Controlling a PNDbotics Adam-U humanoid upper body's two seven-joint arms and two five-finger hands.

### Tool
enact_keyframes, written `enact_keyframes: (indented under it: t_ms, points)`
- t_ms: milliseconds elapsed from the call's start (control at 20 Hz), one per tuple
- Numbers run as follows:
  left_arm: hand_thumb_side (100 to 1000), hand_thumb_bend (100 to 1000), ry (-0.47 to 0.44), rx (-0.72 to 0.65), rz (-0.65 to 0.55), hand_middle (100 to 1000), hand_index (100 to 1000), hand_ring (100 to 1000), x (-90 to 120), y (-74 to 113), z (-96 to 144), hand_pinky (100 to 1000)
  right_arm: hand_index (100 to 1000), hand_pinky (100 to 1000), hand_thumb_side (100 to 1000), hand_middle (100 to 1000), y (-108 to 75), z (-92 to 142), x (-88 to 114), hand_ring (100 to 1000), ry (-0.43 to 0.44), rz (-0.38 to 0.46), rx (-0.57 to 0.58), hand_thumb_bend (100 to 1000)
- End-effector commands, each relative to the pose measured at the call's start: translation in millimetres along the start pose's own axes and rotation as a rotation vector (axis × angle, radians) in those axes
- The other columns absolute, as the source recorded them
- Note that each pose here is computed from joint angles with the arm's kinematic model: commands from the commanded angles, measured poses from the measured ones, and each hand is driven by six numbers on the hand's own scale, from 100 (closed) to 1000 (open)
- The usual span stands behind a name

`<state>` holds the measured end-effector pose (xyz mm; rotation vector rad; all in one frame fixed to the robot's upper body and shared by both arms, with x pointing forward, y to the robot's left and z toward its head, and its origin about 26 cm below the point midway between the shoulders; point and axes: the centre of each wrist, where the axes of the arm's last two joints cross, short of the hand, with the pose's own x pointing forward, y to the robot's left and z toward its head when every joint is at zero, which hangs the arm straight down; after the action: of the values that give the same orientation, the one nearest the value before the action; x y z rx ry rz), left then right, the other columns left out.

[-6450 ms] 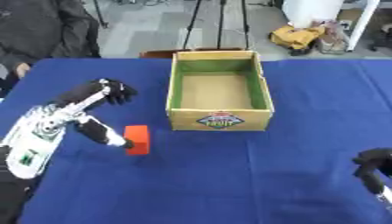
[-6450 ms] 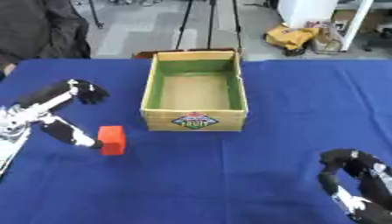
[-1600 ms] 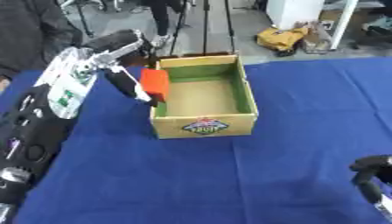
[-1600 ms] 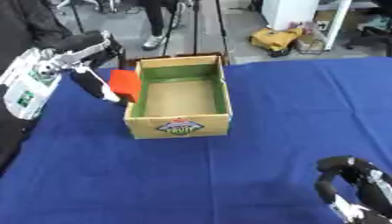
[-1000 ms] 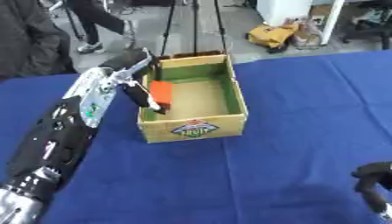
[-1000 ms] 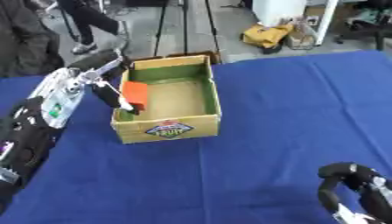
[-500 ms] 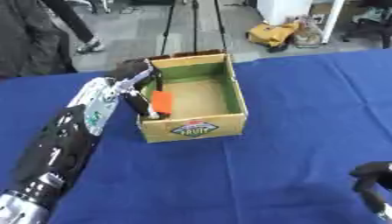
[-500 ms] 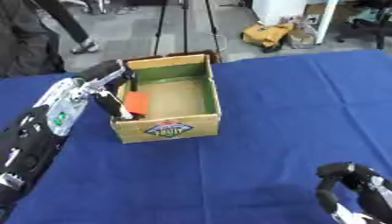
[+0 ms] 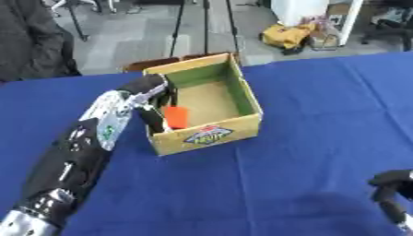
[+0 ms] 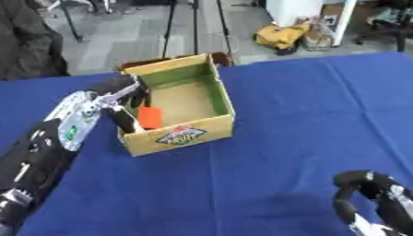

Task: Pick up objects on the table and place them in the box.

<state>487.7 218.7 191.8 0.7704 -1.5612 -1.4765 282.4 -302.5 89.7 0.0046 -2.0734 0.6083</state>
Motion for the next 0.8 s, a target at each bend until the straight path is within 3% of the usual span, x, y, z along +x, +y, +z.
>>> enact_keyframes:
  t_ms: [50, 300, 550, 800]
  points:
    - [388, 856, -0.017, 0.021, 0.002, 465, 586, 511, 1, 8.1, 0, 567, 693, 755, 462, 409, -5.4, -2, 3, 504, -0.012, 0.021, 0.006, 470]
    - [757, 919, -0.046, 0.066, 0.014, 587, 720, 601, 3, 10.8, 1, 659, 693, 755, 462, 409, -5.5, -2, 3, 505, -0.011, 0.020, 0.006, 469]
    - [803, 933, -0.080, 0.132, 0.044, 599, 730, 606, 4, 18.5, 6, 662, 693, 755, 461, 409, -6.0, -1, 3, 505, -0.009, 0.019, 0.002, 467]
    - [799, 948, -0.148, 0.274, 0.092, 596, 726, 596, 10, 50.1, 24, 652, 693, 755, 460, 409, -7.0, 2, 2, 505, -0.001, 0.017, -0.008, 464]
